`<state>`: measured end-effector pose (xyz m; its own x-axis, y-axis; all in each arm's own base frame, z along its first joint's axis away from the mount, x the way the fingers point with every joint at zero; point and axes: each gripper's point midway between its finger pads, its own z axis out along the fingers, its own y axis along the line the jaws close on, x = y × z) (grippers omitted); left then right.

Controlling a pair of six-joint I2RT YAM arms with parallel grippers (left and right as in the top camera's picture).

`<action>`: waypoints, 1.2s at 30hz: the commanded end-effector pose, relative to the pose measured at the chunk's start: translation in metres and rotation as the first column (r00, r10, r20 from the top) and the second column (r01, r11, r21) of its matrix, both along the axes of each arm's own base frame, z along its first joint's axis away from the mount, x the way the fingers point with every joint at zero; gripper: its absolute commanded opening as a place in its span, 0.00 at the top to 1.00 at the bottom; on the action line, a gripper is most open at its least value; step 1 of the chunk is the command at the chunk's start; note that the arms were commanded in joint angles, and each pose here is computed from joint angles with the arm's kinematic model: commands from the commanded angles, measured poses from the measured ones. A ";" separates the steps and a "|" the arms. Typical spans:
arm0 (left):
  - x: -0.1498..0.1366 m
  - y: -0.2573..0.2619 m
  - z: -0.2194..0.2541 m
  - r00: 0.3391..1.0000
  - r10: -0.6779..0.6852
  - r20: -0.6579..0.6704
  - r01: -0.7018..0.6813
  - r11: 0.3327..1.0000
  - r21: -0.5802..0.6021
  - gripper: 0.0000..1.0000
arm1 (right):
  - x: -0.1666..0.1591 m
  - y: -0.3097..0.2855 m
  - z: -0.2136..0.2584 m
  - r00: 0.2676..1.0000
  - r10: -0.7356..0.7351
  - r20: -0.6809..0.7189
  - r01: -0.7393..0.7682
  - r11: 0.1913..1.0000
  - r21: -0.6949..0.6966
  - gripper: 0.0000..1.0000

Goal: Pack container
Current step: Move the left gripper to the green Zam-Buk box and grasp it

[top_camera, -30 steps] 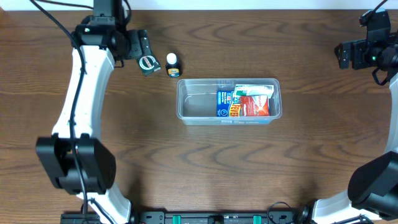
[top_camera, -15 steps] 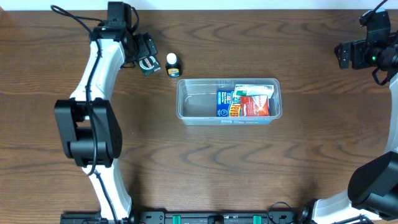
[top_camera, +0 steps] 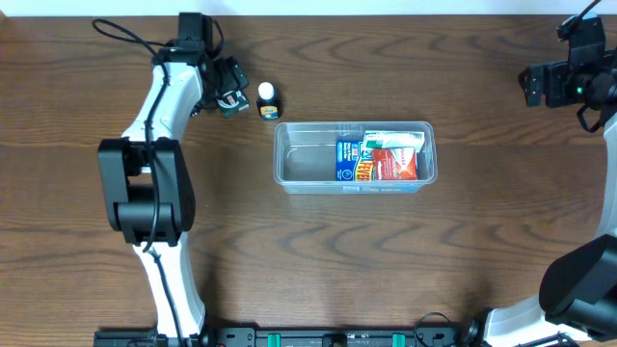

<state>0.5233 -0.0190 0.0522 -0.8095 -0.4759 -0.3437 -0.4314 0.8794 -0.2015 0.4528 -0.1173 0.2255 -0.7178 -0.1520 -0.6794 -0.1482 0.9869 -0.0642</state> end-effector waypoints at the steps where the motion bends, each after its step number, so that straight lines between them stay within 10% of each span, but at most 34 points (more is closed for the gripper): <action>1: 0.005 0.001 -0.009 0.999 0.036 -0.003 -0.036 0.999 0.037 0.02 | 0.000 -0.002 -0.001 1.000 -0.010 -0.003 0.010 1.000 0.014 0.01; 24: 0.007 0.000 -0.045 0.999 -0.025 -0.044 0.029 0.997 0.076 0.02 | 0.000 -0.002 -0.001 1.000 -0.010 -0.003 0.010 1.000 0.014 0.01; 31: 0.002 0.000 -0.047 0.997 -0.041 -0.067 0.046 0.996 0.082 0.27 | 0.000 -0.002 -0.001 1.000 -0.010 -0.003 0.010 1.000 0.014 0.01; 36: -0.006 0.001 -0.049 0.994 -0.040 -0.103 0.049 0.995 0.083 0.27 | 0.000 -0.002 -0.001 1.000 -0.010 -0.003 0.010 1.000 0.014 0.01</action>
